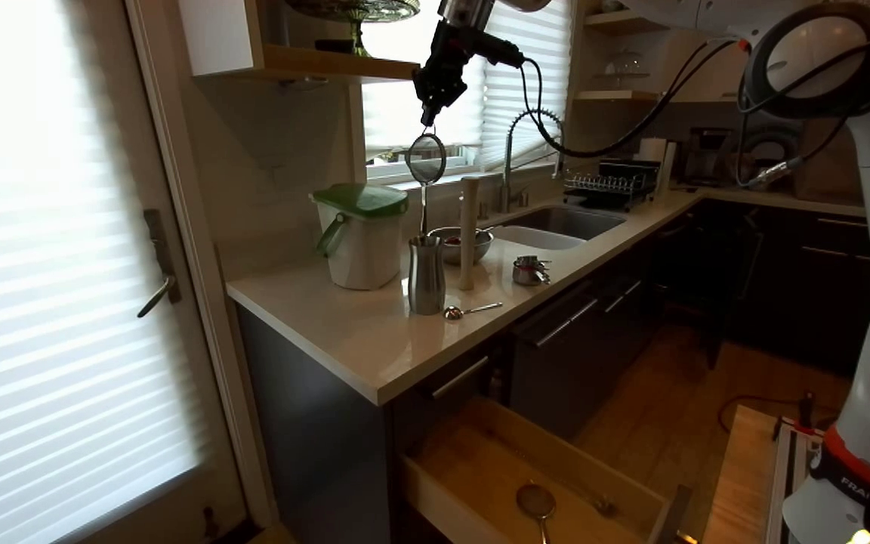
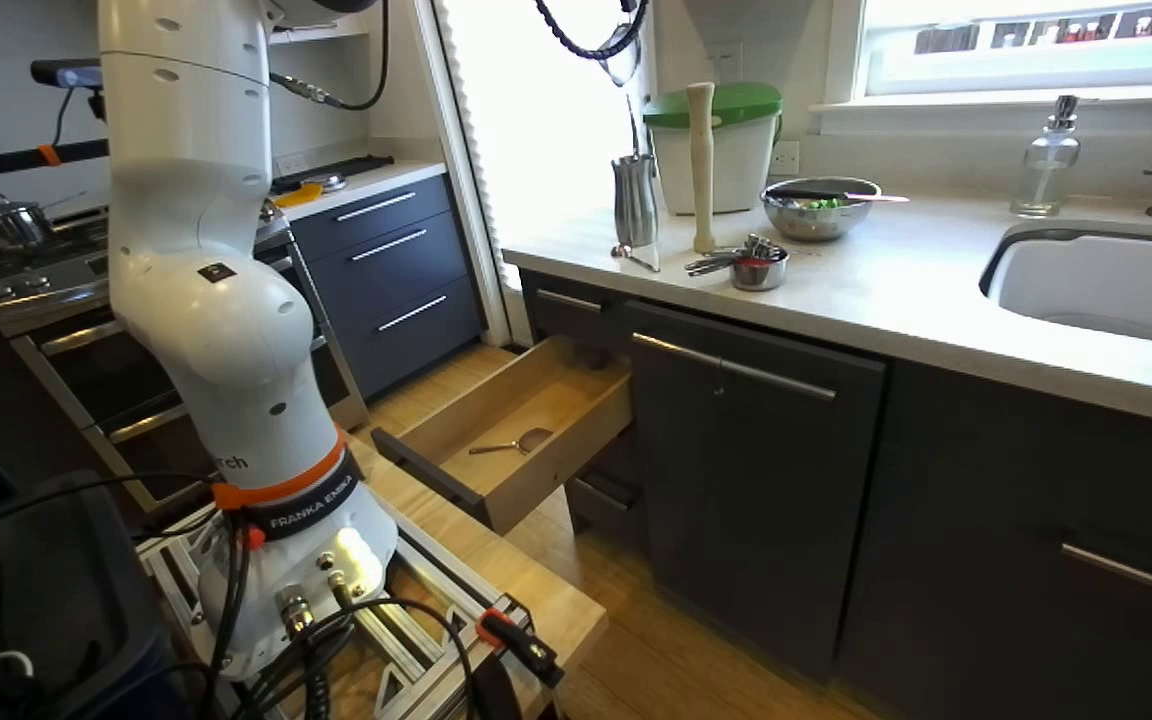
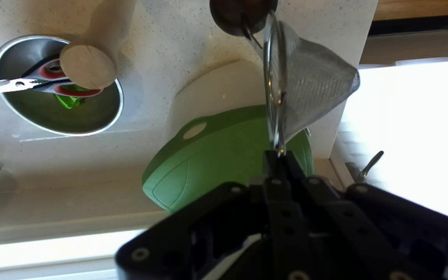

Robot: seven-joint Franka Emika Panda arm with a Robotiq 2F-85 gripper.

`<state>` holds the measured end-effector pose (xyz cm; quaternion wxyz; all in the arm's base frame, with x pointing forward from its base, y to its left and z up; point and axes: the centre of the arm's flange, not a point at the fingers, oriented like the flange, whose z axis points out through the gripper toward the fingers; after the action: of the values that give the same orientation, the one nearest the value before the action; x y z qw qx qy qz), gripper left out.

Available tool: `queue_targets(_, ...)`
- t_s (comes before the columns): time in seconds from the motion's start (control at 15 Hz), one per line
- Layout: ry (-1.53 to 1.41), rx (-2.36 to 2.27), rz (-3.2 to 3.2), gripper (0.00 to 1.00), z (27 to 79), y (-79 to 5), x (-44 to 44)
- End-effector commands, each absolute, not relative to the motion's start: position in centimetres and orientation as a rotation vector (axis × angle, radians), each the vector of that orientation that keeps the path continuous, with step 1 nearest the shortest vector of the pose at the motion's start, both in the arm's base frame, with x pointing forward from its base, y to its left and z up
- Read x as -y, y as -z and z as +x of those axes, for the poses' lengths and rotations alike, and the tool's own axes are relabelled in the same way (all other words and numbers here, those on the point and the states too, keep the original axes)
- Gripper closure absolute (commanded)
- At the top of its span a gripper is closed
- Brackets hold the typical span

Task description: Remove the strainer from the silver tin and put it in the silver bowl

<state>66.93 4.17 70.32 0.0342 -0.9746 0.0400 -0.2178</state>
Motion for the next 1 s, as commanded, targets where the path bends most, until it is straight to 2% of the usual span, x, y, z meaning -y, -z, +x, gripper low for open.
queue_targets(0.0, 0.716, -0.057, -2.978, 0.99, 65.3, -72.3, -4.3)
queue_targets(0.33, 0.799, -0.006, -2.976, 0.99, 63.4, -75.0, -4.1)
queue_targets(0.6, 1.078, 0.217, -2.914, 0.99, 62.4, -76.9, -3.9)
queue_targets(0.93, 1.371, 0.23, -2.899, 0.99, 62.4, -77.5, -3.5)
